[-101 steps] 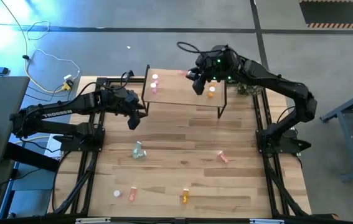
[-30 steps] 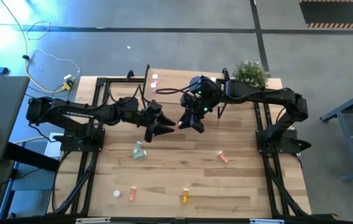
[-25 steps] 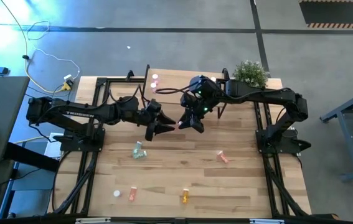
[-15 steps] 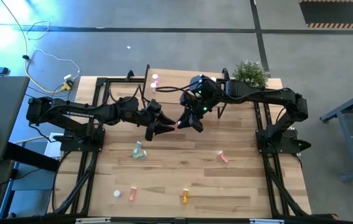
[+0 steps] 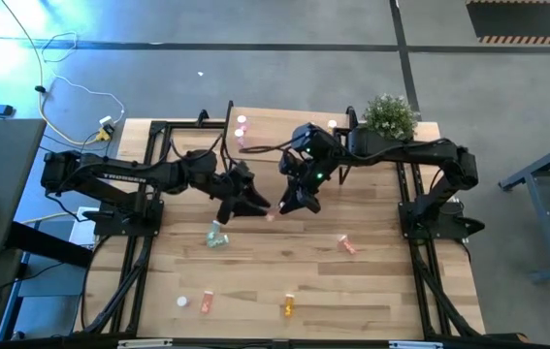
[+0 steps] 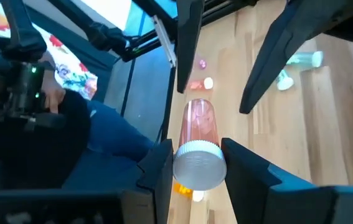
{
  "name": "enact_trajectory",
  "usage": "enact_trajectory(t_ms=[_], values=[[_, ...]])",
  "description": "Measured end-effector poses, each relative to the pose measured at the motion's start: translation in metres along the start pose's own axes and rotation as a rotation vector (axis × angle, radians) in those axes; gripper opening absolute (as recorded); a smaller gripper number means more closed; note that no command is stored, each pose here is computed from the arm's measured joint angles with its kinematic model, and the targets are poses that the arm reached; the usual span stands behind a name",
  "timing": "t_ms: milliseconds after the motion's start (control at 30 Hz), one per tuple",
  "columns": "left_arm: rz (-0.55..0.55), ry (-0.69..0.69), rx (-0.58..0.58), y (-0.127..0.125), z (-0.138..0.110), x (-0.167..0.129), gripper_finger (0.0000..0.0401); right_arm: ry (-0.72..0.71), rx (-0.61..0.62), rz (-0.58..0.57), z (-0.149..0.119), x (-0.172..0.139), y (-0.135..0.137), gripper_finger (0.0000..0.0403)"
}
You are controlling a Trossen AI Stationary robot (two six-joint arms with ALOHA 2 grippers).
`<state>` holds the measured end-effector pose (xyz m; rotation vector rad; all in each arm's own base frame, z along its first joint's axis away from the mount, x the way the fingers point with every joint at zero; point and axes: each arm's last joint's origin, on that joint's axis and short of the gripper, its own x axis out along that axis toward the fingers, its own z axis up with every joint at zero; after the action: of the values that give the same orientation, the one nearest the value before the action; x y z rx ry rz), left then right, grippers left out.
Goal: Pick and place medicine bottles onto shelf by color
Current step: Put the bottom right pink pill bottle on the shelf
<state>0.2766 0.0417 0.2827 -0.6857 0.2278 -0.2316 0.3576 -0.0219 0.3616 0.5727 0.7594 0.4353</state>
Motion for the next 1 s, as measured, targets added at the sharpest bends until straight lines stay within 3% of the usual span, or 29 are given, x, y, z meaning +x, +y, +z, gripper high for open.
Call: enact_trajectory(t_ms=[267, 700, 1000], values=[[0.076, 0.113, 0.079, -0.009, 0.021, -0.004, 0.0184, 0.012, 0.002, -0.006, -0.001, 0.004, -0.002, 0.0114], [0.015, 0.203, 0.022, 0.002, 0.006, 0.022, 0.0184, 0.054, 0.01, 0.021, -0.001, 0.018, -0.013, 0.0114], [-0.055, 0.165, 0.001, 0.007, 0.008, 0.035, 0.0184, 0.065, 0.01, 0.029, -0.003, 0.019, -0.012, 0.0114]])
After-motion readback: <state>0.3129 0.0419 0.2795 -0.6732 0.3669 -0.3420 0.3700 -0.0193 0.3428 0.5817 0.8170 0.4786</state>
